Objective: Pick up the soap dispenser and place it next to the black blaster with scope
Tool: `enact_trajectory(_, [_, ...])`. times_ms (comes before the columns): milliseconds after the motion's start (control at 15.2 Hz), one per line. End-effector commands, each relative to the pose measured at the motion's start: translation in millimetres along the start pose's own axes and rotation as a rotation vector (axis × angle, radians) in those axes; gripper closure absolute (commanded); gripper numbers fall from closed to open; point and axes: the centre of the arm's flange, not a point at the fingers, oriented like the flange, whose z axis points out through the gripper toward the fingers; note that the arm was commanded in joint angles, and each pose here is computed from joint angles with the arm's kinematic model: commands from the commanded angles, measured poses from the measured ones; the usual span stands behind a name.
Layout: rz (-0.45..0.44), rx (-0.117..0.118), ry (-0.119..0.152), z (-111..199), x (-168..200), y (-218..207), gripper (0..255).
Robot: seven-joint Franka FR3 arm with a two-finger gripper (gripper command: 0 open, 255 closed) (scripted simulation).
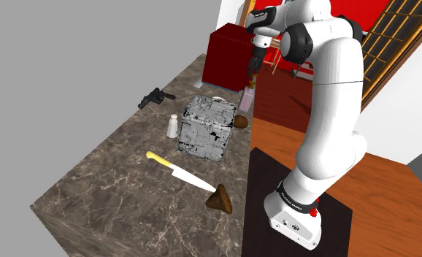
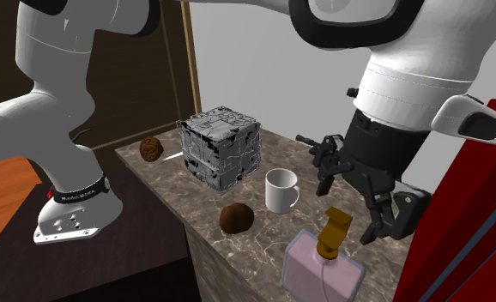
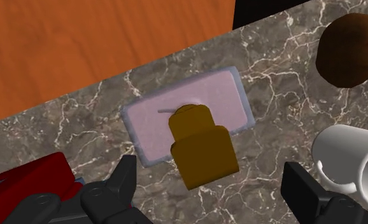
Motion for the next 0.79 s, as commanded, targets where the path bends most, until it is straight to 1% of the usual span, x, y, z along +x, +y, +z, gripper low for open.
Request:
enact_trajectory(0, [0.000, 0.000, 0.000, 10.1, 0.4, 0.6, 0])
enact_trajectory(132, [0.000, 0.000, 0.000, 18.4, 0.4, 0.6, 0])
enact_trajectory(594, [0.000, 0.000, 0.000, 18.4, 0.4, 0.6, 0])
enact_trajectory(660, [0.000, 0.000, 0.000, 18.4, 0.4, 0.6, 255])
enact_trajectory(726, [0.000, 0.000, 0.000, 18.4, 0.4, 0.6, 255])
